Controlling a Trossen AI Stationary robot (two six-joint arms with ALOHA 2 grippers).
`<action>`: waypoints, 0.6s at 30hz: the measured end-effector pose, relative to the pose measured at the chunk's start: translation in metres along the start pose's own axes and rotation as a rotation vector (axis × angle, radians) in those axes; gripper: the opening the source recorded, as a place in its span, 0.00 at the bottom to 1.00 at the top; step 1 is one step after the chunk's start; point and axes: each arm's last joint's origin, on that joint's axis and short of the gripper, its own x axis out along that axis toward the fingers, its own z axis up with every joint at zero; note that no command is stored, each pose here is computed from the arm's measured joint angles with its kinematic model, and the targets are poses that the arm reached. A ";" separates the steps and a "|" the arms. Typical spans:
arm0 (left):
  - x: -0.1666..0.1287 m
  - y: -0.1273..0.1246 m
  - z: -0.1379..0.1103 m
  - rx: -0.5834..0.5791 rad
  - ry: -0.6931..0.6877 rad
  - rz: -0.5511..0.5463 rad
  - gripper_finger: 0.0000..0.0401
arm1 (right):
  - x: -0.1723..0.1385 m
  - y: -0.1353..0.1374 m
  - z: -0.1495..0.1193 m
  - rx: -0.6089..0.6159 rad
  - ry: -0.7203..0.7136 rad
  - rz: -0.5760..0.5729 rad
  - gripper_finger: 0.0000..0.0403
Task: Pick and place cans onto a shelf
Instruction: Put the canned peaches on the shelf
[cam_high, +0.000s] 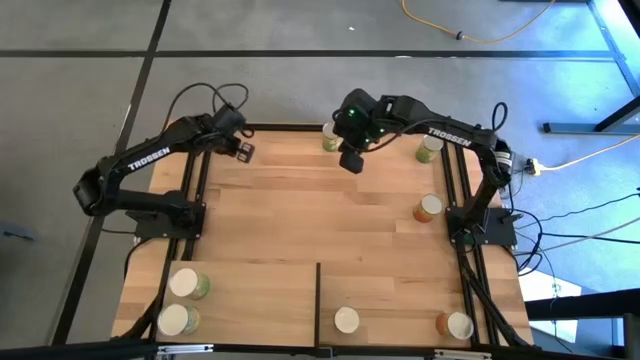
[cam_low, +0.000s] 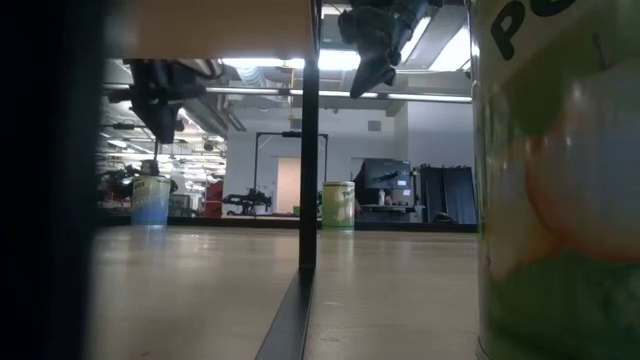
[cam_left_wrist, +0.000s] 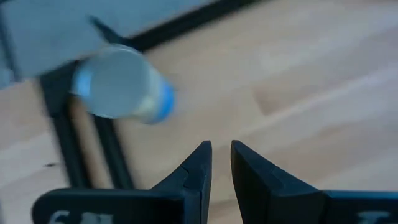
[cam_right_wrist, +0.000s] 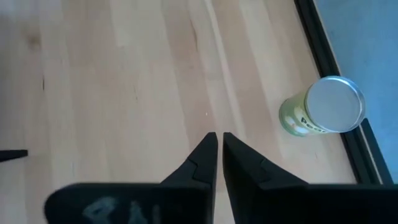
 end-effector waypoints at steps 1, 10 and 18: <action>0.000 0.002 0.001 -0.010 -0.008 0.021 0.13 | 0.000 0.000 0.000 -0.012 -0.002 0.000 0.07; 0.002 0.008 0.004 -0.116 -0.023 0.057 0.13 | 0.000 0.000 0.000 -0.021 -0.001 0.000 0.07; -0.008 -0.004 0.020 -0.136 -0.126 -0.120 0.13 | 0.000 0.000 0.000 -0.022 -0.001 0.000 0.07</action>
